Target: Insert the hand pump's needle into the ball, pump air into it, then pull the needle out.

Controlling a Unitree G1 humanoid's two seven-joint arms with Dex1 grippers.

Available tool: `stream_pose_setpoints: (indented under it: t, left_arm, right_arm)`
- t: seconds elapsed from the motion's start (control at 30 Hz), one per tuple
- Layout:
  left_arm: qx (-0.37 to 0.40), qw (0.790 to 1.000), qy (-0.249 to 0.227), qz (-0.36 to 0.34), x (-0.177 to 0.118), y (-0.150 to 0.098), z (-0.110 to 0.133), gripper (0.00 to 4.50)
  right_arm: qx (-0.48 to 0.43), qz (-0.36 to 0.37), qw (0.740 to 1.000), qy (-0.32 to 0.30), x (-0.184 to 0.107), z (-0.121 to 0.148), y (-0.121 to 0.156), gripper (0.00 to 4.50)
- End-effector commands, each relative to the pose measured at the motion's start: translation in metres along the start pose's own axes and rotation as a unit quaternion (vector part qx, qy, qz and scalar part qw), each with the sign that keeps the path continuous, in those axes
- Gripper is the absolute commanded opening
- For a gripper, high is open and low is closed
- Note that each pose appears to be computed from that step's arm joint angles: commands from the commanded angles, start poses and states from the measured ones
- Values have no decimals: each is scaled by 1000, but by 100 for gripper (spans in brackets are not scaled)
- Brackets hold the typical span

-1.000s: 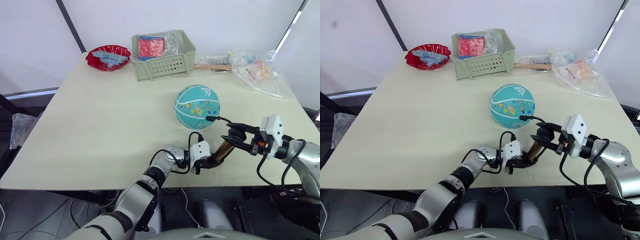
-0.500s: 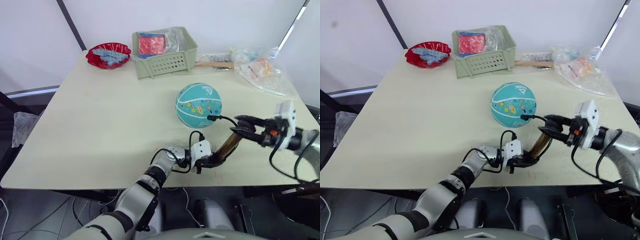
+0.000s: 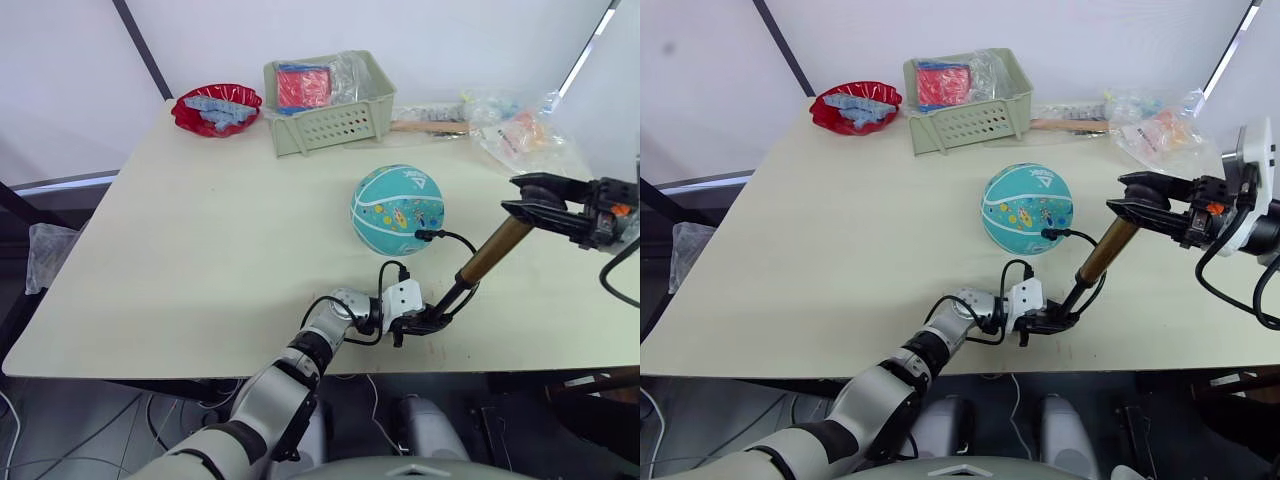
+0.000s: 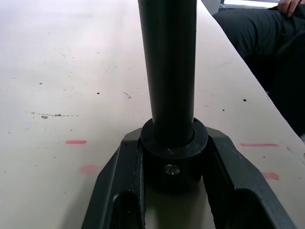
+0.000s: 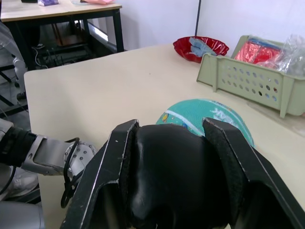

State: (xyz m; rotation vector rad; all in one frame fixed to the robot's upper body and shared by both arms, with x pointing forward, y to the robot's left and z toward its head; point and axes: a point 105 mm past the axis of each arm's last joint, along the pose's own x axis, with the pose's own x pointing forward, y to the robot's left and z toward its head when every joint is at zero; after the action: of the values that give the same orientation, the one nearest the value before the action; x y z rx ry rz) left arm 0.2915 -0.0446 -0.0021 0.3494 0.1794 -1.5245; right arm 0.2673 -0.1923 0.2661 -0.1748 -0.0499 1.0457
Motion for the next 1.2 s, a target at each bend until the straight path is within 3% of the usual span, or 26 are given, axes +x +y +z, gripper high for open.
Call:
stream_pose_setpoints:
  t: [0.03, 0.13, 0.37, 0.67, 0.9, 1.1, 1.2]
  left_arm:
    - [-64, 995, 75, -10, -13, -19, -49, 115]
    - [-63, 995, 75, -10, -13, -19, -49, 115]
    - [-63, 995, 74, -11, -11, -20, -48, 115]
    - [-61, 995, 73, -6, -11, -17, -46, 115]
    - [-60, 996, 72, -2, -12, -16, -46, 115]
    - [-60, 996, 72, -1, -12, -16, -47, 115]
    - [-59, 996, 72, -3, -12, -17, -47, 115]
  right_arm:
    - [-49, -18, 998, -40, -12, 35, -2, 163]
    - [-42, -11, 999, -30, -9, 28, 1, 163]
    - [-10, 7, 999, 35, 2, -28, 12, 163]
    - [15, 17, 997, 78, 17, -100, 31, 163]
    - [19, 31, 994, 100, 26, -141, 55, 163]
    - [14, 24, 996, 86, 27, -135, 55, 163]
    - [-3, 18, 998, 63, 21, -111, 45, 163]
